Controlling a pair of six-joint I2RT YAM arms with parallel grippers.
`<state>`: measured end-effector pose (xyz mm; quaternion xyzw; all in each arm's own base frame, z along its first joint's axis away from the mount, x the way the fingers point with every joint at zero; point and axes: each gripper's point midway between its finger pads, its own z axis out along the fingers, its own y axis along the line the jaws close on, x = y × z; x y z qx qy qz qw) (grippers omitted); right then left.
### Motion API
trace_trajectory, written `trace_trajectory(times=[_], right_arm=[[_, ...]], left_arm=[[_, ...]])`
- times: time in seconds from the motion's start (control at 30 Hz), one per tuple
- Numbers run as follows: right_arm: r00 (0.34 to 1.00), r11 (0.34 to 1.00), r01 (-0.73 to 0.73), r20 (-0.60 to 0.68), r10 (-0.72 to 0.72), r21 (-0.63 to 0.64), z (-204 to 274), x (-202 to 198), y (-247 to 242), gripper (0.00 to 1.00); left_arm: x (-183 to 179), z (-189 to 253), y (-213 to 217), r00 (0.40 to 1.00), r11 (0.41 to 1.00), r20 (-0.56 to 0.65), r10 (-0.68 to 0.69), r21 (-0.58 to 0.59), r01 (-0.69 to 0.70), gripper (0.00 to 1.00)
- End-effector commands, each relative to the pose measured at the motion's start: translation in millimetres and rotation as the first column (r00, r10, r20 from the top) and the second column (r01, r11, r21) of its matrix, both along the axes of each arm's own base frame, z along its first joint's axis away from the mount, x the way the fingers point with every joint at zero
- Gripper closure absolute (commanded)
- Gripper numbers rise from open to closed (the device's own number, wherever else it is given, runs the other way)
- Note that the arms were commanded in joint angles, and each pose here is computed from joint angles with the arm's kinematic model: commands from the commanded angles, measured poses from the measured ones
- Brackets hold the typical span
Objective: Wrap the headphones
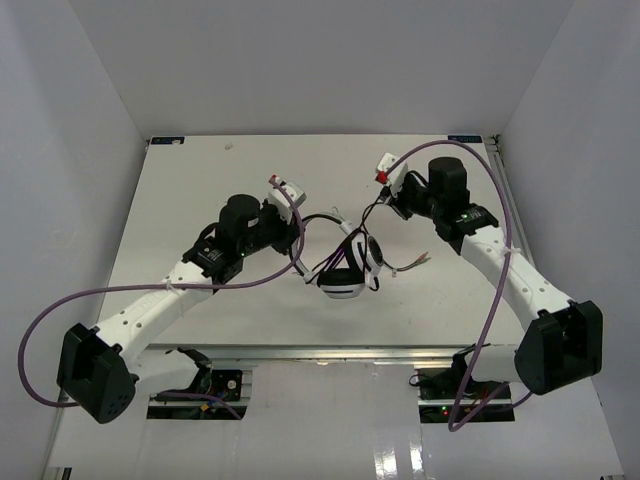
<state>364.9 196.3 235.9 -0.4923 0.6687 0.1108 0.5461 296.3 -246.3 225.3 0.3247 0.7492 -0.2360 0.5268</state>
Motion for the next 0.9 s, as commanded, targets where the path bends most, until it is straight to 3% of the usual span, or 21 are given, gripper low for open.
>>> trace_trajectory(times=[0.0,0.17,0.3,0.47,0.53,0.6,0.63,0.7,0.77,0.87], right_arm=[[0.899,0.889,-0.291,-0.218,0.381,0.354,-5.2,-53.4,46.6,0.79],[0.769,0.731,-0.362,-0.258,0.585,0.579,-12.8,-88.7,66.8,0.69],[0.689,0.69,-0.356,-0.322,0.649,0.63,-26.2,-90.6,83.3,0.65],[0.637,0.648,-0.371,-0.326,0.699,0.665,-39.5,-99.6,104.4,0.64],[0.624,0.633,-0.378,-0.318,0.713,0.676,-42.1,-103.3,108.7,0.64],[0.605,0.632,-0.366,-0.341,0.719,0.683,-51.8,-109.1,110.0,0.66],[0.601,0.629,-0.37,-0.341,0.723,0.684,-54.5,-112.4,109.8,0.68],[0.605,0.636,-0.364,-0.346,0.717,0.68,-62.0,-119.1,105.8,0.69],[0.601,0.64,-0.362,-0.355,0.716,0.678,-68.0,-126.8,104.1,0.71],[0.596,0.635,-0.388,-0.344,0.726,0.668,-65.6,-141.6,103.2,0.89]], left_arm=[[-19.3,76.6,-11.2,0.996,0.972,0.074,-0.047,-0.227,0.063,1.0],[-20.8,142.5,-18.9,0.995,0.905,0.097,-0.027,-0.42,0.066,1.0],[-16.1,191.8,-31.2,0.995,0.845,0.09,-0.046,-0.527,0.087,1.0],[-4.5,250.2,-27.8,0.99,0.8,0.138,0.021,-0.596,0.066,1.0],[1.1,267.0,-23.0,0.988,0.781,0.141,0.066,-0.624,0.037,1.0],[16.3,282.5,-5.7,0.974,0.74,0.112,0.198,-0.669,-0.073,1.0],[30.7,286.6,14.1,0.941,0.696,0.08,0.329,-0.694,-0.184,1.0],[39.8,294.4,38.2,0.888,0.628,0.055,0.456,-0.727,-0.278,1.0],[54.1,294.2,74.7,0.775,0.507,-0.01,0.632,-0.751,-0.423,1.0],[71.3,284.5,105.1,0.629,0.384,-0.062,0.775,-0.744,-0.547,1.0]])
